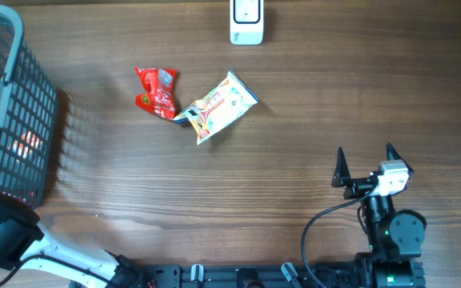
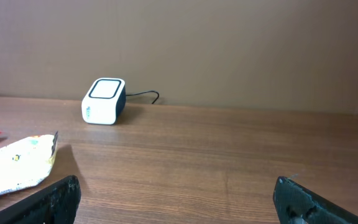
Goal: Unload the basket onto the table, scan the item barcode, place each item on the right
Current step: 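Move the left gripper back over the basket and lower it, then grasp the small orange box in the basket with the left gripper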
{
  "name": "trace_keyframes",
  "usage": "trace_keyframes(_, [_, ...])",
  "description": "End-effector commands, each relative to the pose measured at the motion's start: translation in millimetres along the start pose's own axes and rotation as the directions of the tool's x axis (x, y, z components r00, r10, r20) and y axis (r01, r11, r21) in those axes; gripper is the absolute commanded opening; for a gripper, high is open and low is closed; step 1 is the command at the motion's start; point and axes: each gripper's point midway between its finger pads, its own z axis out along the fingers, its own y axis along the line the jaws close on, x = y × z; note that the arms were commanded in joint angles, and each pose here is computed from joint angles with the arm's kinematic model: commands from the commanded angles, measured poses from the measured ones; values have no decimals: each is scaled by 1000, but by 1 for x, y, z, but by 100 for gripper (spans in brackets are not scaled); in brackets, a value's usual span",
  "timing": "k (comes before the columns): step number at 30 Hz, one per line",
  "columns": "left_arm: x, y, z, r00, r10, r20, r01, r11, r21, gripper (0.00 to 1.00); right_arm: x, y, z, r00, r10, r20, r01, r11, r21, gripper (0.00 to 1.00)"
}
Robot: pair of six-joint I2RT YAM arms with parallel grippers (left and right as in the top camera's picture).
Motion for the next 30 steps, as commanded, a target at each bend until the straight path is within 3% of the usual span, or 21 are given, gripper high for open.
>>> trace_keyframes(1, [4,-16,-2,999,23,-36,-19,995,94,100,-1,-1,0,1000,7,7,-8,1000,10,100])
trace_keyframes(7, [11,-52,-9,995,40,-88,-14,963,270,100,-1,-1,0,1000,8,7,-8,1000,10,100])
trace_keyframes(10, [20,-80,-18,981,184,-55,-150,912,382,96,-1,-1,0,1000,7,7,-8,1000,10,100])
trace_keyframes(20, [34,-110,-28,934,331,135,-357,877,322,97,-1,-1,0,1000,7,7,-8,1000,10,100])
trace_keyframes(24, [22,-103,-25,928,320,191,-360,902,238,98,-1,-1,0,1000,8,7,-8,1000,10,100])
trace_keyframes(30, [29,-109,-15,967,227,114,-251,927,278,100,-1,-1,0,1000,7,7,-8,1000,10,100])
